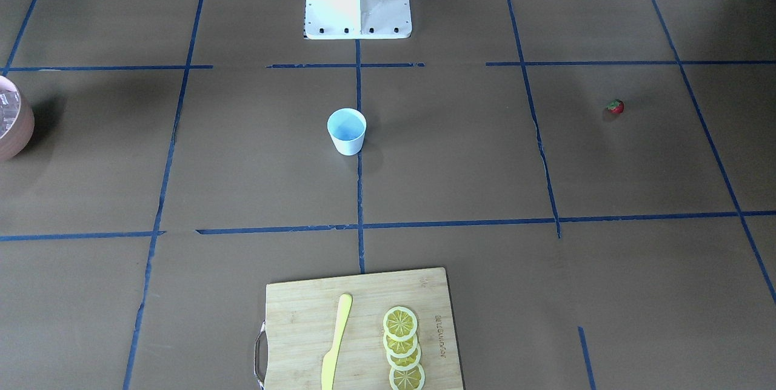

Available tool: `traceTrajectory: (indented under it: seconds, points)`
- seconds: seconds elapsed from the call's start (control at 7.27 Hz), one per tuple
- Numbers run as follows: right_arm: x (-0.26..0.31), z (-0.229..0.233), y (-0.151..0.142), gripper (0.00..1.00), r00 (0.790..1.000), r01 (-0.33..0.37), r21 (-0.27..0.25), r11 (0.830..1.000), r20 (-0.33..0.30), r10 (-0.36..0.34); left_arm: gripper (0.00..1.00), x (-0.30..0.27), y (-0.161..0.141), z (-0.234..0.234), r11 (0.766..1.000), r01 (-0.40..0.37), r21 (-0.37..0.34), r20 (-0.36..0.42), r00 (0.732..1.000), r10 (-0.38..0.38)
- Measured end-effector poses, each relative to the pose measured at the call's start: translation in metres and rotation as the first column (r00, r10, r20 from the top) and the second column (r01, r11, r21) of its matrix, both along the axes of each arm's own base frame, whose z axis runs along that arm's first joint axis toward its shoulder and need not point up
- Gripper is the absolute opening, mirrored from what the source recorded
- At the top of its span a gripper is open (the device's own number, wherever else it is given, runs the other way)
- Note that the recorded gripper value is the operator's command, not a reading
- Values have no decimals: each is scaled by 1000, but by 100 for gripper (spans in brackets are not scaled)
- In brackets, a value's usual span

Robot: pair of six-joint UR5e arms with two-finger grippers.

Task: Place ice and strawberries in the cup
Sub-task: 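Grasp another ice cube from the pink bowl with the right gripper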

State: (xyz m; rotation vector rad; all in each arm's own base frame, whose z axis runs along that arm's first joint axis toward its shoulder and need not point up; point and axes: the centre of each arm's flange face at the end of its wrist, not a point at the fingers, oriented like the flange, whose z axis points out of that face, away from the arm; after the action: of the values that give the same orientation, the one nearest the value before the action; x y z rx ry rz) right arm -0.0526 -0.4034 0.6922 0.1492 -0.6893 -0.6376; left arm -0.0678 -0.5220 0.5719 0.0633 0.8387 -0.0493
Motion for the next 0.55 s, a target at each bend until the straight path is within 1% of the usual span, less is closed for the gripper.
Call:
traceTrajectory:
  seconds: [0.28,0.55]
  points:
    - [-1,-12,-3,0,1000,-1,16,1000,8,1,100,0,0,0,1000,0,1,0,1000,0]
    - [4,-44,-7,0,999,-17,31,999,36,16,100,0,0,0,1000,0,1,0,1000,0]
